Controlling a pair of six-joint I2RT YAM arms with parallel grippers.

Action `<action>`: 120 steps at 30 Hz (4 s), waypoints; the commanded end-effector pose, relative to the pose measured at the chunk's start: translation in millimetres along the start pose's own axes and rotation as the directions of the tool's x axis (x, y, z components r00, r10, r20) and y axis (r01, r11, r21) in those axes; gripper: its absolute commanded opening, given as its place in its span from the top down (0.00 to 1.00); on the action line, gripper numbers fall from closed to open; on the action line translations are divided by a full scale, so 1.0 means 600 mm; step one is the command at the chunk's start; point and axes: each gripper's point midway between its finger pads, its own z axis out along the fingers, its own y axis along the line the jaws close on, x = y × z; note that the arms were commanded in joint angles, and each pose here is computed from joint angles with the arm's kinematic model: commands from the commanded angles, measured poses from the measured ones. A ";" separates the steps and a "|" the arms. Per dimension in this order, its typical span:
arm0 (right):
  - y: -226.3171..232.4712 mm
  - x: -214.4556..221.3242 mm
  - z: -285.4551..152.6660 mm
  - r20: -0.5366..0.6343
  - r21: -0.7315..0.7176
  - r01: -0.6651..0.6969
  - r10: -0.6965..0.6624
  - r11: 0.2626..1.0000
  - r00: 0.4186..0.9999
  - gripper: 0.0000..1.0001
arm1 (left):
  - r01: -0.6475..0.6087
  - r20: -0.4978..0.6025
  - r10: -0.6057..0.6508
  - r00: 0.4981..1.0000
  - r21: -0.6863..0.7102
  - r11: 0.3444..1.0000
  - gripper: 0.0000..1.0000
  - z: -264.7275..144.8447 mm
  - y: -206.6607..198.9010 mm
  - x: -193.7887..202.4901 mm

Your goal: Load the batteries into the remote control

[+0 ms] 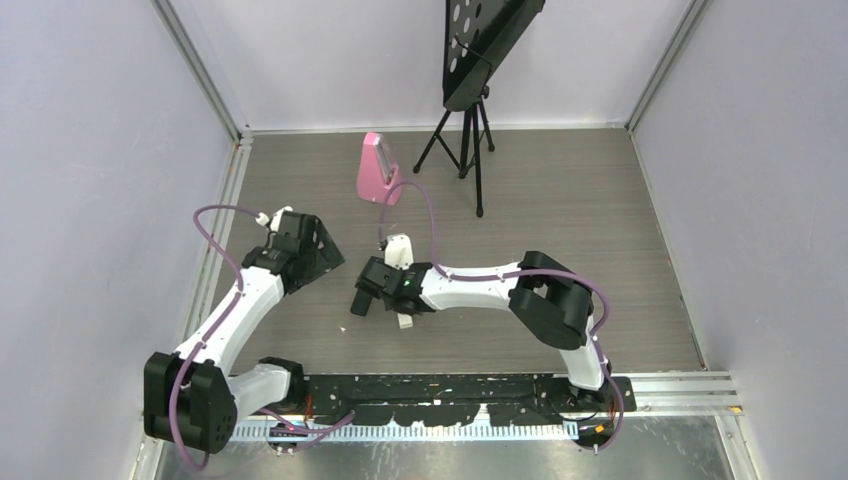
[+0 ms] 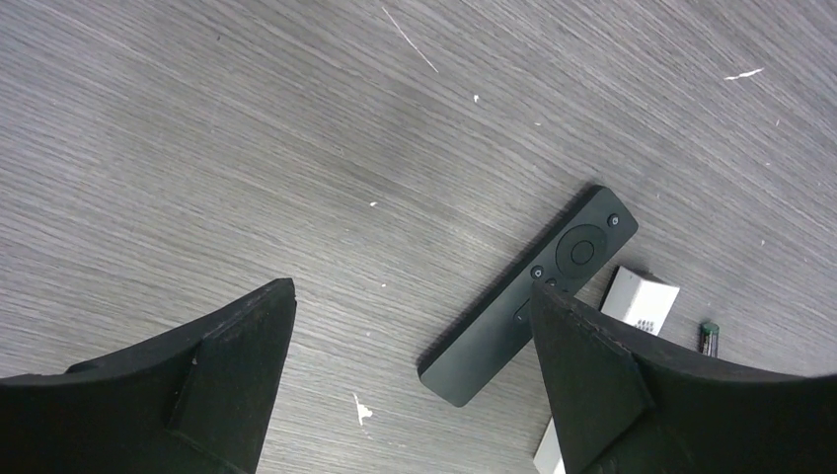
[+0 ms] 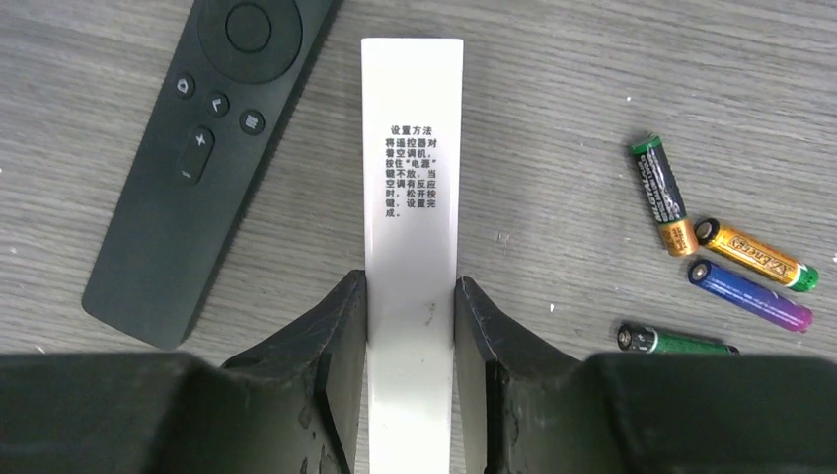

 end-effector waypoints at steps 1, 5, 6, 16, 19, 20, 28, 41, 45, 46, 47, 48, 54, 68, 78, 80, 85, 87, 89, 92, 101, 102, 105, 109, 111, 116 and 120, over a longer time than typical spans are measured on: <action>0.009 -0.038 -0.001 0.017 -0.066 -0.053 0.055 0.996 0.998 0.83 | -0.022 0.008 0.022 1.000 0.087 0.996 0.10 -0.014 -0.014 -0.005; 0.001 -0.088 -0.038 0.068 -0.212 -0.032 0.047 0.977 0.997 0.93 | -0.071 -0.015 0.076 0.997 0.200 0.977 0.10 -0.030 -0.045 -0.006; 0.001 -0.103 -0.052 0.085 -0.258 -0.012 0.035 0.966 0.996 0.94 | -0.081 -0.016 0.087 0.996 0.225 0.971 0.10 -0.035 -0.054 -0.009; -0.062 -0.197 -0.262 0.204 -0.679 0.142 0.000 0.721 0.979 0.98 | -0.233 0.126 0.225 0.966 0.802 0.551 0.13 -0.190 -0.226 -0.020; -0.081 -0.203 -0.323 0.253 -0.733 0.194 -0.004 0.652 0.968 0.98 | -0.342 0.284 0.244 0.927 0.907 0.247 0.12 -0.275 -0.258 -0.009; -0.083 -0.201 -0.342 0.269 -0.746 0.217 -0.013 0.629 0.963 0.98 | -0.375 0.330 0.236 0.914 0.909 0.181 0.12 -0.293 -0.262 -0.008; -0.079 -0.175 -0.436 0.297 -0.837 0.306 -0.093 0.453 0.950 0.98 | -0.439 0.473 0.290 0.832 0.881 -0.175 0.14 -0.384 -0.273 0.017; -0.060 -0.171 -0.480 0.334 -0.882 0.357 -0.125 0.309 0.934 0.99 | -0.383 0.521 0.360 0.774 0.838 -0.389 0.30 -0.419 -0.285 0.111; -0.056 -0.172 -0.482 0.342 -0.885 0.366 -0.130 0.288 0.931 0.99 | -0.372 0.500 0.367 0.784 0.853 -0.366 0.33 -0.414 -0.291 0.110; -0.055 -0.173 -0.483 0.346 -0.885 0.369 -0.128 0.284 0.930 0.99 | -0.370 0.499 0.369 0.784 0.854 -0.367 0.34 -0.416 -0.291 0.109; -0.055 -0.174 -0.483 0.348 -0.885 0.370 -0.127 0.283 0.929 0.99 | -0.368 0.499 0.371 0.783 0.853 -0.370 0.37 -0.418 -0.291 0.109; -0.055 -0.174 -0.483 0.351 -0.883 0.373 -0.126 0.284 0.928 0.99 | -0.364 0.499 0.375 0.781 0.852 -0.376 0.40 -0.421 -0.290 0.109; -0.052 -0.176 -0.484 0.361 -0.884 0.381 -0.123 0.271 0.924 0.99 | -0.364 0.503 0.368 0.782 0.848 -0.386 0.54 -0.436 -0.285 0.108; -0.062 -0.200 -0.449 0.338 -0.854 0.317 -0.024 0.412 0.941 0.29 | -0.461 0.632 0.285 0.721 0.743 -0.485 1.00 -0.470 -0.291 0.089; -0.139 -0.311 -0.457 -0.004 -0.907 -0.298 0.701 0.298 0.713 0.04 | -0.619 0.789 0.212 0.577 0.591 -0.517 1.00 -0.463 -0.318 -0.004; -0.154 -0.322 -0.464 -0.093 -0.923 -0.347 0.778 0.167 0.621 0.01 | -0.634 0.801 0.193 0.567 0.574 -0.519 1.00 -0.465 -0.326 -0.021; -0.140 -0.343 -0.497 -0.296 -0.937 -0.326 0.771 -0.122 0.563 0.00 | -0.631 0.803 0.170 0.571 0.562 -0.534 1.00 -0.477 -0.338 -0.047; -0.133 -0.349 -0.501 -0.322 -0.934 -0.321 0.755 -0.156 0.572 0.01 | -0.632 0.807 0.153 0.570 0.550 -0.546 1.00 -0.487 -0.341 -0.052; -0.128 -0.354 -0.504 -0.337 -0.932 -0.315 0.741 -0.177 0.581 0.04 | -0.624 0.805 0.149 0.574 0.549 -0.556 1.00 -0.494 -0.340 -0.052; -0.121 -0.360 -0.519 -0.351 -0.933 -0.288 0.713 -0.214 0.607 0.17 | -0.619 0.802 0.150 0.578 0.551 -0.559 1.00 -0.498 -0.339 -0.053; -0.110 -0.365 -0.562 -0.383 -0.915 -0.181 0.638 -0.360 0.668 0.48 | -0.626 0.794 0.101 0.600 0.544 -0.558 1.00 -0.531 -0.341 -0.063; -0.109 -0.363 -0.564 -0.384 -0.913 -0.174 0.631 -0.370 0.674 0.50 | -0.622 0.787 0.104 0.609 0.554 -0.553 1.00 -0.531 -0.342 -0.065; -0.108 -0.359 -0.567 -0.381 -0.910 -0.158 0.619 -0.384 0.687 0.56 | -0.623 0.779 0.100 0.619 0.565 -0.542 1.00 -0.533 -0.345 -0.069; -0.107 -0.350 -0.563 -0.360 -0.917 -0.146 0.616 -0.370 0.701 0.60 | -0.632 0.769 0.089 0.633 0.580 -0.514 1.00 -0.529 -0.349 -0.080; -0.106 -0.344 -0.557 -0.352 -0.923 -0.149 0.617 -0.356 0.704 0.64 | -0.645 0.762 0.073 0.643 0.591 -0.484 1.00 -0.527 -0.353 -0.093; -0.115 -0.339 -0.539 -0.332 -0.933 -0.148 0.628 -0.327 0.704 0.75 | -0.671 0.741 0.016 0.671 0.616 -0.413 1.00 -0.543 -0.361 -0.128; -0.141 -0.343 -0.527 -0.307 -0.944 -0.134 0.652 -0.302 0.693 0.77 | -0.676 0.739 0.019 0.673 0.626 -0.389 1.00 -0.542 -0.357 -0.139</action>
